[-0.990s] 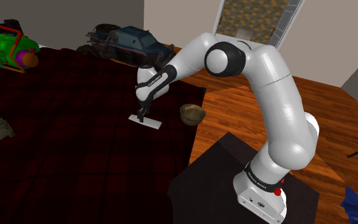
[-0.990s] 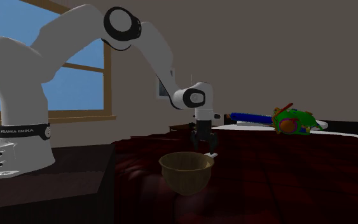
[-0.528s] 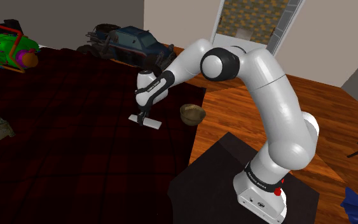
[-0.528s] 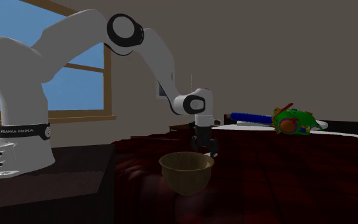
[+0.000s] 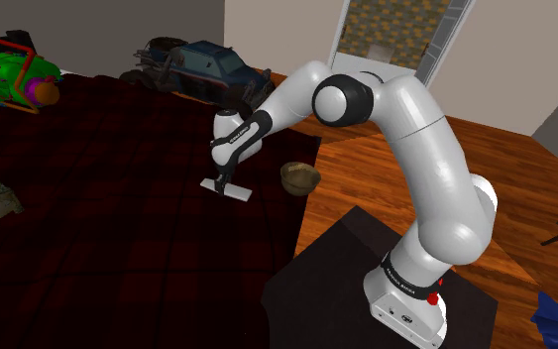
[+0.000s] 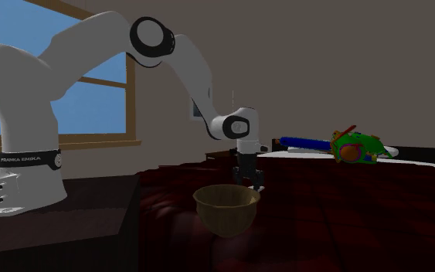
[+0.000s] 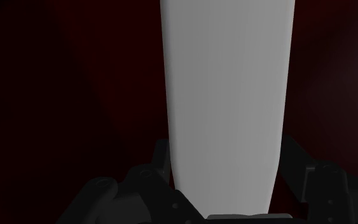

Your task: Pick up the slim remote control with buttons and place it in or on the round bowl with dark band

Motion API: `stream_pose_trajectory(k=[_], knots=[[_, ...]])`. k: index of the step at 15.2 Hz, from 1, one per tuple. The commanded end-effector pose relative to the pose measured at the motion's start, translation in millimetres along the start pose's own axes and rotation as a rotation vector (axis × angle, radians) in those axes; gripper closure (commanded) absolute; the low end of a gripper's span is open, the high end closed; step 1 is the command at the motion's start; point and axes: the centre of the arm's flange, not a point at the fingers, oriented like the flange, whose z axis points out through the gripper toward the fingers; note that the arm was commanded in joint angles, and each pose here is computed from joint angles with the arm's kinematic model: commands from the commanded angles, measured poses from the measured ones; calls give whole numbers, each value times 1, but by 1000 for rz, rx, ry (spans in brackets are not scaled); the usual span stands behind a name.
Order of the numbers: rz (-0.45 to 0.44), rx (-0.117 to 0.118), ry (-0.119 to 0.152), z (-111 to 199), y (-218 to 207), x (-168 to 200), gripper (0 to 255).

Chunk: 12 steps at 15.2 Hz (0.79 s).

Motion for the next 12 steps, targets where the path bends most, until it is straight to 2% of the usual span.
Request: stream_pose_trajectory(k=[1,7,12], knots=[[0,0,0,0,0,0,255],[0,0,0,0,0,0,255],[0,0,0,-26,0,0,255]])
